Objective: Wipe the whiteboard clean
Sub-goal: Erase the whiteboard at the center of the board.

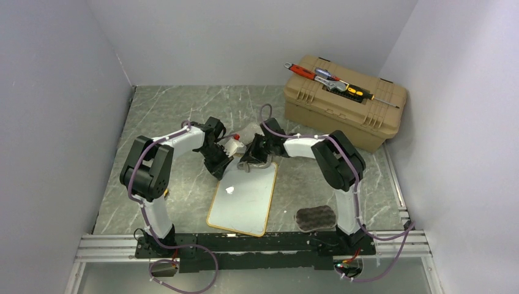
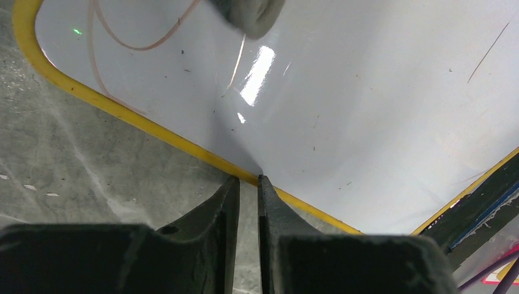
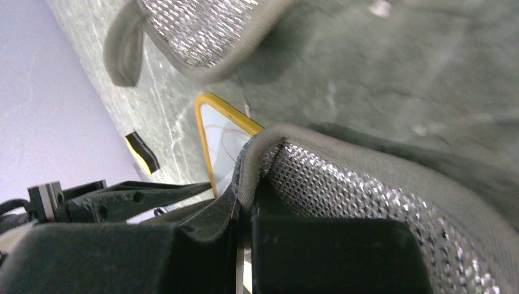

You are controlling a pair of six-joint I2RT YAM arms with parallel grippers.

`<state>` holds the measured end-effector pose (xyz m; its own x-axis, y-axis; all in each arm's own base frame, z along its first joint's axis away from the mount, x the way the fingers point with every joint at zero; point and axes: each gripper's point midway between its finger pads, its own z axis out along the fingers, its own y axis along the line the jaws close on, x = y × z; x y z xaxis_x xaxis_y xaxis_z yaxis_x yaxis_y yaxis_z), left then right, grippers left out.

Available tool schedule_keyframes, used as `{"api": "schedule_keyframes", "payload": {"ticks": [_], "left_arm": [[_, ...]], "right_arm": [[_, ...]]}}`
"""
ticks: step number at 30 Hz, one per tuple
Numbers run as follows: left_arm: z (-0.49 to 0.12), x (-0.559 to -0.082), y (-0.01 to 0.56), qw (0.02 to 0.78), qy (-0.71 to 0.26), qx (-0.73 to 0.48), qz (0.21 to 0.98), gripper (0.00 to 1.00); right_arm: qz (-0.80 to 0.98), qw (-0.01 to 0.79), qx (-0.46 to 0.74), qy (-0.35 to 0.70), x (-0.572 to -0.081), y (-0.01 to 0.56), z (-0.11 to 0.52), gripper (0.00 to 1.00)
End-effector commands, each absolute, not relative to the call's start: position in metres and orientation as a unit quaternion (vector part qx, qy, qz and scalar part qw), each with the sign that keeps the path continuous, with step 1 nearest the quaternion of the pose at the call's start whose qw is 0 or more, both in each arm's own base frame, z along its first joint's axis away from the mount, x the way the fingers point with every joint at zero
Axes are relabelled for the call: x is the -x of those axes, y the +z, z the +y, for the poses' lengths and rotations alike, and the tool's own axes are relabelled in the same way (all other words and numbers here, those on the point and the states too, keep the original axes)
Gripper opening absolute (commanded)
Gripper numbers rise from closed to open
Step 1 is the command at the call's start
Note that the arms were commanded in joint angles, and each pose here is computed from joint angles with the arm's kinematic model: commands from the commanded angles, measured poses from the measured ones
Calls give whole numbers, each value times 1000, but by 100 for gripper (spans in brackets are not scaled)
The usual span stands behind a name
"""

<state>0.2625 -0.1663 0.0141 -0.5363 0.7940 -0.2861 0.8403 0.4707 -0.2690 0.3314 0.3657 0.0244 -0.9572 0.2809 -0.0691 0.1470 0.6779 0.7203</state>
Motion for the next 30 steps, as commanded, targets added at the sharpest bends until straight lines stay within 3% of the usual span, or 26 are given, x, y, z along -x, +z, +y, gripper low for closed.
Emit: {"api": "schedule_keyframes", "payload": {"ticks": [1, 6, 11, 19, 30], "left_arm": [[-149, -246, -30, 10, -158, -498, 853, 17], [-146, -245, -30, 11, -153, -502, 851, 15], [-146, -243, -31, 7, -155, -503, 850, 15], [-145, -241, -30, 6, -158, -508, 847, 13], [-151, -246, -22, 24, -162, -500, 850, 12]], "right_arm": [[921, 115, -145, 342, -329, 22, 311, 0], [935, 131, -151, 294, -321, 17, 268, 0], [942, 90, -149, 285, -309, -21, 307, 0], [944, 112, -148, 274, -327, -31, 379, 0], [931, 143, -205, 267, -277, -26, 281, 0]]}}
